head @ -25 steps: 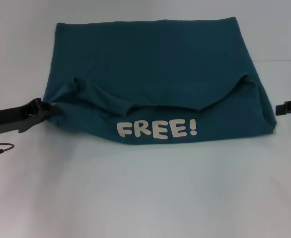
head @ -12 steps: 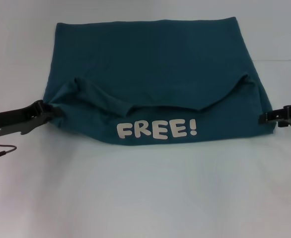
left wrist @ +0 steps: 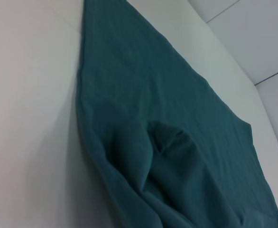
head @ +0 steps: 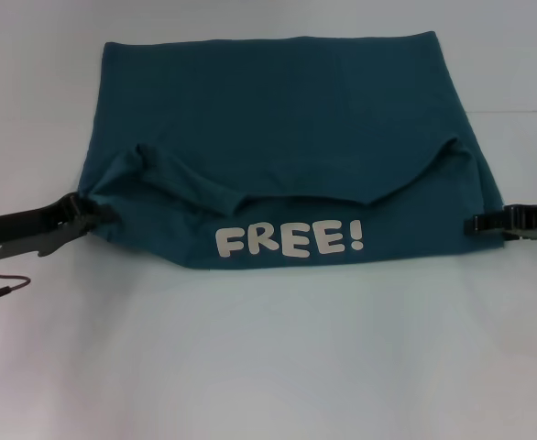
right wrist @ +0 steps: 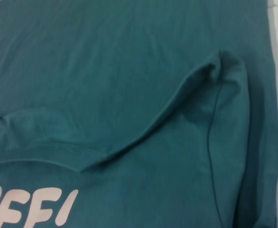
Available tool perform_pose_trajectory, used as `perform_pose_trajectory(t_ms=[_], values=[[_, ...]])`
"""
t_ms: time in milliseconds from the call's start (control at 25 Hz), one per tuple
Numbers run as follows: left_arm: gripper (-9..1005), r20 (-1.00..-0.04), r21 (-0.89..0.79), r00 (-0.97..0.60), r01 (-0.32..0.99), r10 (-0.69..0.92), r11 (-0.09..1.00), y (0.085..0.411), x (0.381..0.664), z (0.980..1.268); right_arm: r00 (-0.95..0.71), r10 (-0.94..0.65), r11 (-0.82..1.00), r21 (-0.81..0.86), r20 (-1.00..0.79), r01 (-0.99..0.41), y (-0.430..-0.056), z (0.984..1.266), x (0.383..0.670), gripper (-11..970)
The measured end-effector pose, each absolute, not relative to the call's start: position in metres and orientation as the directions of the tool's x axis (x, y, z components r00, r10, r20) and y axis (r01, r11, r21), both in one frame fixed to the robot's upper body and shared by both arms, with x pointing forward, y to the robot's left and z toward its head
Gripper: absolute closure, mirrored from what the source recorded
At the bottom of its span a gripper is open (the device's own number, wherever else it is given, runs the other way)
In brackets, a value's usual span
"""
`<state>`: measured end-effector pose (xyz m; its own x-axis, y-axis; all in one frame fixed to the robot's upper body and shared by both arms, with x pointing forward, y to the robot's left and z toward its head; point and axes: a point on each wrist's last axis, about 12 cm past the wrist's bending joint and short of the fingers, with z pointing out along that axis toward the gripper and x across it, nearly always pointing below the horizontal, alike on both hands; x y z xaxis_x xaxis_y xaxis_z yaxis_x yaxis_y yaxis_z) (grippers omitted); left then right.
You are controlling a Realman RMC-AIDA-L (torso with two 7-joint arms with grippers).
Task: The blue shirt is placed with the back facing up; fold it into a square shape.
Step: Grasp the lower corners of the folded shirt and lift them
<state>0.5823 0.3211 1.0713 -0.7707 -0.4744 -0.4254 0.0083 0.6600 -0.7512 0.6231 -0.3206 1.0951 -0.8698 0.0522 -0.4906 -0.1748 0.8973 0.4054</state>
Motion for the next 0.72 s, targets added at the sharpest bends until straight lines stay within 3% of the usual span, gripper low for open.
perform_pose_trajectory(t_ms=[600,720], values=[[969,-0.422,-0.752,-0.774,0.008,-0.472,0.659,0.3185,0.5816,1.0696,-0.868,0.041,0.899,0.397,-0.495,-0.184,-0.3108,1.0906,0.6248,206],[969,-0.421,-0.753,-0.774,0.008,-0.472,0.658,0.3184,0.5815,1.0696,-0.869,0.041,0.899,0.397,-0.494,-0.184,-0.3100,1.0909,0.6252,434]])
